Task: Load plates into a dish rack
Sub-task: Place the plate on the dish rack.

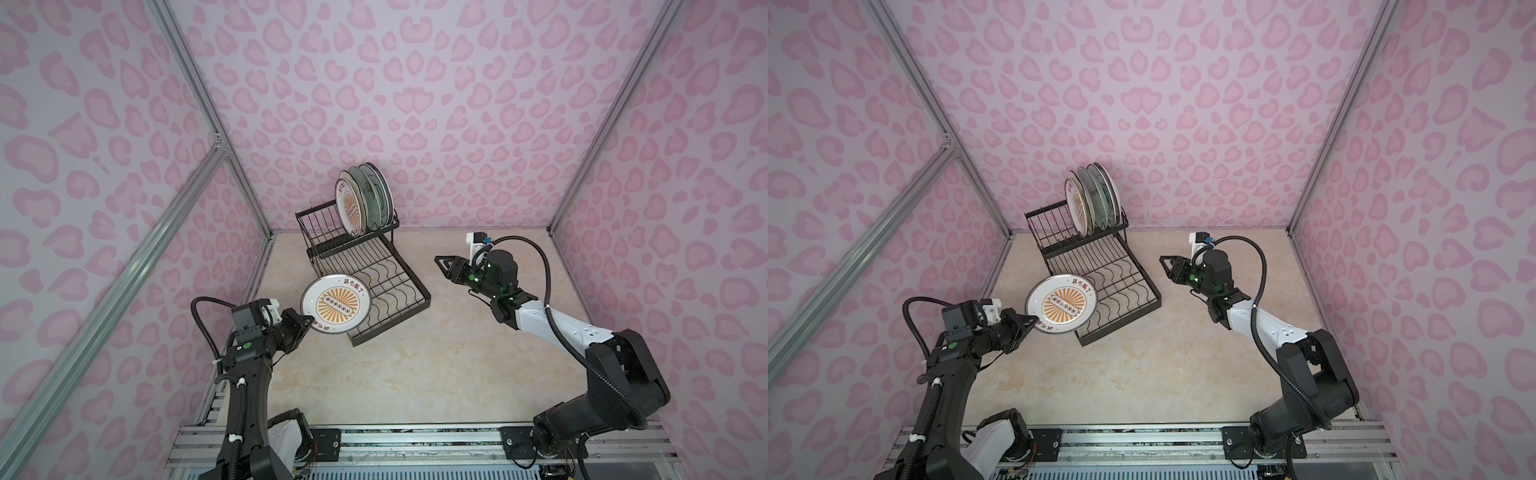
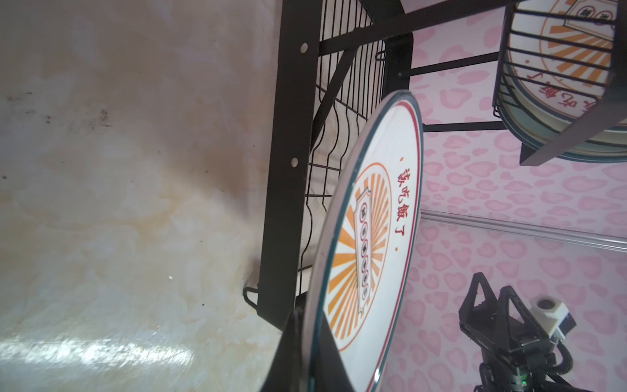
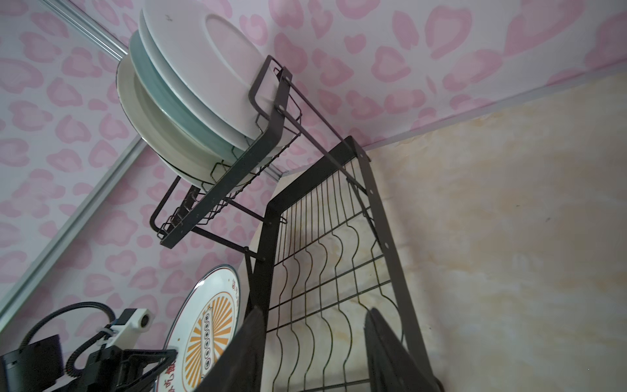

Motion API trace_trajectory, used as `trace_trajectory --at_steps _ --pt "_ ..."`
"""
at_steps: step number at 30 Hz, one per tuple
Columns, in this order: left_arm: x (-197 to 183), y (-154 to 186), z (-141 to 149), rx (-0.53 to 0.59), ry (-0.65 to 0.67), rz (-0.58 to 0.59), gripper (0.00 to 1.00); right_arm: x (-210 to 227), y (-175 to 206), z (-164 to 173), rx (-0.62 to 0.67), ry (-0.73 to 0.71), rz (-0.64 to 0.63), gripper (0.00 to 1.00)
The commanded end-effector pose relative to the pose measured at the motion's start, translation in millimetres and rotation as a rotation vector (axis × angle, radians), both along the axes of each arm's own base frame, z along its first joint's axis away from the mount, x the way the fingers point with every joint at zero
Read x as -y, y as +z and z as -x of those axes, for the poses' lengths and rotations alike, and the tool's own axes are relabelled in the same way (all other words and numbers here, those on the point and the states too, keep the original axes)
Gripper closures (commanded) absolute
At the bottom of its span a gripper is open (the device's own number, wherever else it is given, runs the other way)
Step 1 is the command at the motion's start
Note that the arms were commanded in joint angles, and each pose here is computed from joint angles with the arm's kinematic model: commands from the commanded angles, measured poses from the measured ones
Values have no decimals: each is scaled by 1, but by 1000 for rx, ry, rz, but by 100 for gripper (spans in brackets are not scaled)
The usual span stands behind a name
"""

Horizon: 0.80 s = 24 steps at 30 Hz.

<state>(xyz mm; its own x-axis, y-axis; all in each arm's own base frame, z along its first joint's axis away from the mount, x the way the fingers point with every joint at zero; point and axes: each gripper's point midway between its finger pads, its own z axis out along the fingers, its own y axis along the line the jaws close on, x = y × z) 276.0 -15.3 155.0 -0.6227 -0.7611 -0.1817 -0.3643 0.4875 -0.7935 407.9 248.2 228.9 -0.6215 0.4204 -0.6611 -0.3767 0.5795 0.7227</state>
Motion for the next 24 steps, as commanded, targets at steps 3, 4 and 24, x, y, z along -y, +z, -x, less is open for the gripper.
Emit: trace_trajectory --at_steps 3,4,24 --pt "11 25 -17 118 -86 -12 97 -37 10 12 -7 116 -123 52" --pt "14 27 -18 126 -99 -14 97 -42 8 14 -13 129 -130 52" --pt "65 50 -58 229 -262 9 97 -93 -22 49 -111 338 -141 43"
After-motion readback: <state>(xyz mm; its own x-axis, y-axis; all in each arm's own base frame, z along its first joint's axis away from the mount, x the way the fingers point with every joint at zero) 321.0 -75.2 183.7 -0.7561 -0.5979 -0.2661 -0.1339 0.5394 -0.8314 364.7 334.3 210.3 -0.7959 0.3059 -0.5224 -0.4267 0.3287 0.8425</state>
